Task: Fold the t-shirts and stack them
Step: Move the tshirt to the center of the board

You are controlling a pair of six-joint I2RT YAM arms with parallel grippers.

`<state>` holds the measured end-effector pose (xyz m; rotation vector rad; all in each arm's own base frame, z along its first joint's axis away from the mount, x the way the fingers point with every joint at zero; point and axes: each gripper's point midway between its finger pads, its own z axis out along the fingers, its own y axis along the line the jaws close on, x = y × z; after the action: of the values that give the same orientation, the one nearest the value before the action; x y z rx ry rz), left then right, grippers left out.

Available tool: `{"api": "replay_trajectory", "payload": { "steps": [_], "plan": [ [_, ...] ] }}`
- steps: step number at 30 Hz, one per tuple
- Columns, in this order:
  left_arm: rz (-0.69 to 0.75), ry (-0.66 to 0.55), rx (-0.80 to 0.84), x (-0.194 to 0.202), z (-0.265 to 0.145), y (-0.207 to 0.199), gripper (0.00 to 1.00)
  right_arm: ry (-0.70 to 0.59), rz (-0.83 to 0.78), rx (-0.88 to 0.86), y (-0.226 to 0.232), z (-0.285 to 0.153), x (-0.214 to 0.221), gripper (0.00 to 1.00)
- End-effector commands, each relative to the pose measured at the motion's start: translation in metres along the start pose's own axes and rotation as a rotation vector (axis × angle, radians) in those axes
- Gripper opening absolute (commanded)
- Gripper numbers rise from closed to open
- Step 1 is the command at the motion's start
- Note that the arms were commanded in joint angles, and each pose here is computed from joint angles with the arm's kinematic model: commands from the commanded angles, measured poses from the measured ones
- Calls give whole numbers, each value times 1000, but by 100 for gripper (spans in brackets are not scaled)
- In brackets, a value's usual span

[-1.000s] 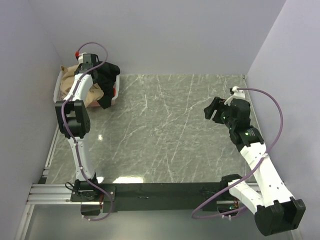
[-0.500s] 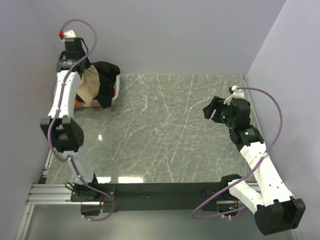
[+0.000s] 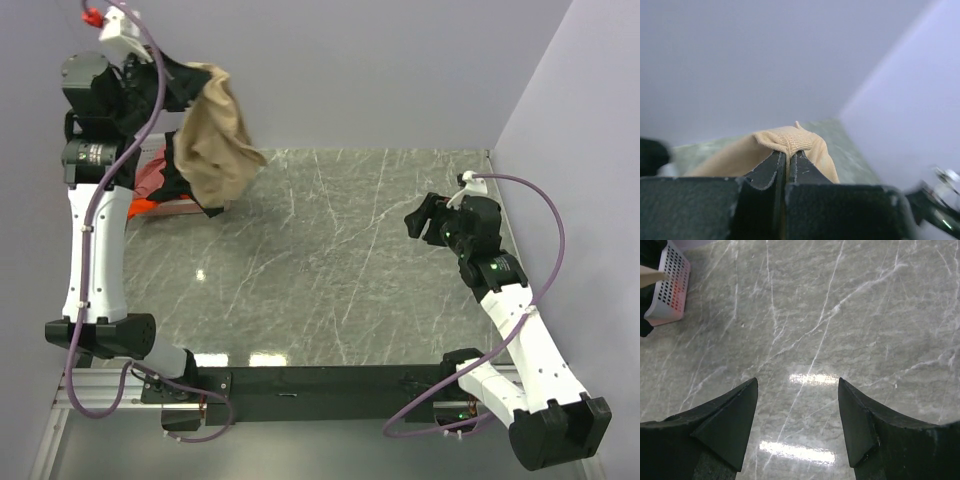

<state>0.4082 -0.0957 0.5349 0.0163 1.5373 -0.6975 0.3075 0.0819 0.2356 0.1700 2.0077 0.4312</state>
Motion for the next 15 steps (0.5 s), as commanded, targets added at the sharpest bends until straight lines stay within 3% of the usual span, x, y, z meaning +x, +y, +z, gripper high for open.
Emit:
{"api": "replay_trajectory", "payload": {
  "steps": [1, 6, 11, 12, 13, 15],
  "plan": [
    [5, -1, 316, -10, -12, -84, 0, -82, -9, -58, 19, -12, -31, 72],
    [-76, 60, 566, 11, -23, -154, 1, -84, -10, -45, 17, -14, -30, 72],
    [-212, 157, 647, 60, -22, -168, 5, -95, -2, -35, 14, -19, -28, 72],
    [-240, 183, 633, 72, -23, -163, 12, -86, -3, -31, 12, -19, -25, 72],
    [-228, 177, 610, 79, -27, -157, 36, -84, -2, -34, 13, -20, -24, 72],
    [-279, 270, 405, 137, -13, -111, 56, -72, -3, -29, 10, -19, -18, 72]
  ]
}}
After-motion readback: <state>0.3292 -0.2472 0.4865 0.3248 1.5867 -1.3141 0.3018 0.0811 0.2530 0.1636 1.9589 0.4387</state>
